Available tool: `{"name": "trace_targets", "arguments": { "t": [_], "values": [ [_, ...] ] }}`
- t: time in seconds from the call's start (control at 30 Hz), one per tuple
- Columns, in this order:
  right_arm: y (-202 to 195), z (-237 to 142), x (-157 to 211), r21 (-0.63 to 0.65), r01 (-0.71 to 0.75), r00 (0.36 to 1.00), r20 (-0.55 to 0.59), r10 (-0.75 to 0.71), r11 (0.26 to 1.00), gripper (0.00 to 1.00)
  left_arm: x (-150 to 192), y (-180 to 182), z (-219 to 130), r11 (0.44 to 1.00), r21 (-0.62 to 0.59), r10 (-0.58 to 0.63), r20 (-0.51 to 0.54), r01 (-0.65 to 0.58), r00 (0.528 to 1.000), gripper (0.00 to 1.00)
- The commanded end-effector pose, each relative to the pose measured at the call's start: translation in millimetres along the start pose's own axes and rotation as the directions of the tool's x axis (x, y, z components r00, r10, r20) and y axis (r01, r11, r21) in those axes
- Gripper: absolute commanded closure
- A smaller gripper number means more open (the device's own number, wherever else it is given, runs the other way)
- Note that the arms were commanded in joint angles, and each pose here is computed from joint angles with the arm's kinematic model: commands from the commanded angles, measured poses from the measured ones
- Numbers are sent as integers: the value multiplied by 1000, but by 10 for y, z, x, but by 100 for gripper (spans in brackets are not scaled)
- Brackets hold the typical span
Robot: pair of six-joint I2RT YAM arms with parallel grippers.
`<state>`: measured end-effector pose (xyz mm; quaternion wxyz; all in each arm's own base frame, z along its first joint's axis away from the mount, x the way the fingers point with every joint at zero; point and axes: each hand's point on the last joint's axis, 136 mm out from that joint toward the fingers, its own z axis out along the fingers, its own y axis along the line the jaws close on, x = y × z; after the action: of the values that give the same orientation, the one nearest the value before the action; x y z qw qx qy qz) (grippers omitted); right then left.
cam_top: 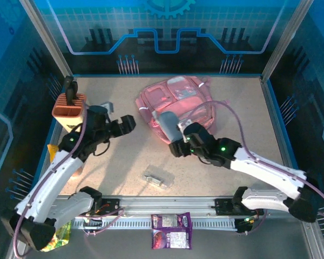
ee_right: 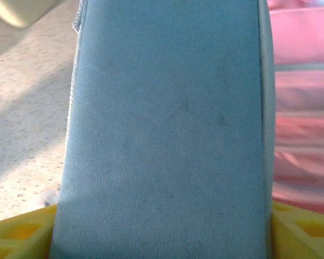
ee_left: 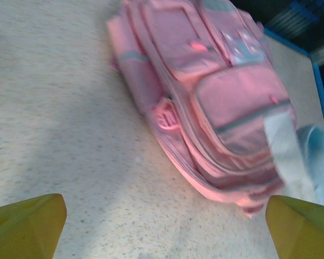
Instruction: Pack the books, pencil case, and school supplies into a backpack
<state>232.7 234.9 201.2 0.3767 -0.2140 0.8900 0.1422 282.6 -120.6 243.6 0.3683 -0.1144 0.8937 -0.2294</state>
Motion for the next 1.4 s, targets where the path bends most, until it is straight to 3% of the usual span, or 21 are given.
{"name": "trace_targets", "arguments": {
  "t": [0.0, 0.13, 0.3, 0.5, 0.63, 0.8, 0.9, 1.1, 1.37],
  "values": [
    [-435, -216, 340, 126, -80, 992, -90, 92, 989, 23, 10, -332, 162, 991, 79, 109, -3, -109, 994, 5],
    [-713, -474, 484, 189, -146, 982, -88, 164, 971, 23, 202, -631, 419, 970, 133, 211, -45, -203, 976, 6],
    [-922, -690, 674, 237, -219, 964, -98, 248, 947, 23, 420, -974, 747, 915, 163, 384, -81, -368, 920, 11],
    [-1050, -828, 774, 278, -281, 945, -87, 316, 918, 23, 715, -1327, 1138, 783, 200, 616, -122, -589, 778, 15],
    [-1121, -868, 745, 299, -317, 935, -62, 350, 900, 23, 851, -1388, 1414, 728, 203, 685, -173, -655, 708, 21],
    [-1175, -867, 722, 288, -362, 922, -28, 386, 887, 23, 1056, -1519, 1682, 605, 223, 796, -166, -765, 582, 28],
    [-1191, -852, 691, 271, -387, 913, -21, 407, 881, 24, 1139, -1556, 1830, 558, 214, 829, -175, -802, 530, 30],
    [-1219, -764, 750, 254, -423, 895, -31, 444, 870, 24, 1258, -1639, 2088, 498, 191, 866, -169, -846, 471, 40],
    [-1236, -756, 738, 231, -451, 884, -18, 467, 862, 25, 1061, -1615, 2377, 495, 32, 863, -135, -868, 487, 65]
  ]
}}
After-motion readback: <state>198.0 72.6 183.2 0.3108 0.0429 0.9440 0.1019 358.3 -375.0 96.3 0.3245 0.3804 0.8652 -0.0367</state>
